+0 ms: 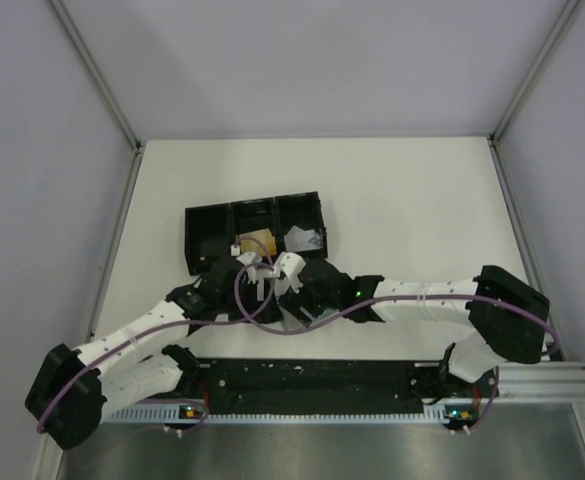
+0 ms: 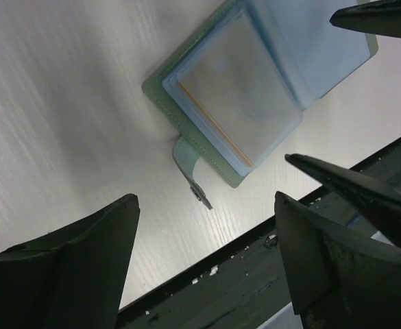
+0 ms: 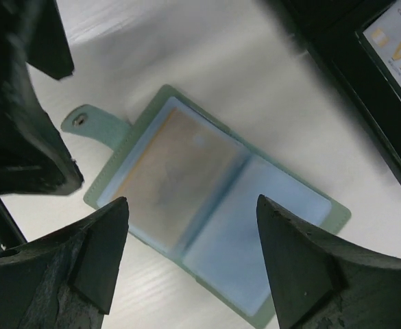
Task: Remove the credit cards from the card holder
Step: Remove the credit card from the card holder.
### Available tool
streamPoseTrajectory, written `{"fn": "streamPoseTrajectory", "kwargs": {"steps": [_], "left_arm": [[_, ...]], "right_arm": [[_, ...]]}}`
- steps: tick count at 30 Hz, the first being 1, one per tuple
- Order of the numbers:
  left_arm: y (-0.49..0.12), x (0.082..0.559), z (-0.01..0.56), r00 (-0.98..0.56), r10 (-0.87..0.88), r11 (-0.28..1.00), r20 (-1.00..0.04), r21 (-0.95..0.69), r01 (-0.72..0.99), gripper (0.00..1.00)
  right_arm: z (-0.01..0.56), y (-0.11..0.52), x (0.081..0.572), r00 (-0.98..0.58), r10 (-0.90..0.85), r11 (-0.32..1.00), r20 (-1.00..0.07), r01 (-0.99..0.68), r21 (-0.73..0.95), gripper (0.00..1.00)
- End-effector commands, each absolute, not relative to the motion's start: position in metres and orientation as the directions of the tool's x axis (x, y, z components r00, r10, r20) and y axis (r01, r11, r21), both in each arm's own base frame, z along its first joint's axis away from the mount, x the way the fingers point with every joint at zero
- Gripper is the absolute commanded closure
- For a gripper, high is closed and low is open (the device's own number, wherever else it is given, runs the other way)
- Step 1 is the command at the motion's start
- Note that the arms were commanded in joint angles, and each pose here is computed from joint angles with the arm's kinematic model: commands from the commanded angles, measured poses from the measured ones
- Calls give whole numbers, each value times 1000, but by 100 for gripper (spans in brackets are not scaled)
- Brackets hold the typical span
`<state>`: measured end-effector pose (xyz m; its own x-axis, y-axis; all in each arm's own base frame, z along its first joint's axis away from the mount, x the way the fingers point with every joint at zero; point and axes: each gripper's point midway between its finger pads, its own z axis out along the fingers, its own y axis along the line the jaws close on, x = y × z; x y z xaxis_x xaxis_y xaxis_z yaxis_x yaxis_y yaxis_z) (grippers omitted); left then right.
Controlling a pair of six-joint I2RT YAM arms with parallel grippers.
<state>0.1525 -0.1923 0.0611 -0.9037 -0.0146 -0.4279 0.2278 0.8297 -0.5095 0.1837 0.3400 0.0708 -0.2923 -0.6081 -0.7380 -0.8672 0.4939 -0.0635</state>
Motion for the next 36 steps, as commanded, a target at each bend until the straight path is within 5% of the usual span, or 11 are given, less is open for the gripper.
{"fn": "streamPoseTrajectory", "kwargs": {"steps": [1,5,9,13,36], "left_arm": [[-205,158,51,-900,-32,821,-434,-526,224,20],[-205,155,42,-910,-19,832,-413,-511,215,44],[-202,155,41,-906,-28,837,-422,-506,210,80],[-201,153,39,-907,-38,834,-419,-513,202,100],[-196,150,38,-904,-34,845,-425,-495,201,100]], "right_arm": [[76,368,185,-283,-532,519,-798,-854,-43,26],[61,370,182,-283,-579,512,-765,-856,-71,26],[51,367,182,-288,-605,509,-742,-857,-83,26],[54,372,176,-279,-612,483,-740,-873,-70,27],[36,345,190,-309,-702,539,-642,-819,-195,32]]}}
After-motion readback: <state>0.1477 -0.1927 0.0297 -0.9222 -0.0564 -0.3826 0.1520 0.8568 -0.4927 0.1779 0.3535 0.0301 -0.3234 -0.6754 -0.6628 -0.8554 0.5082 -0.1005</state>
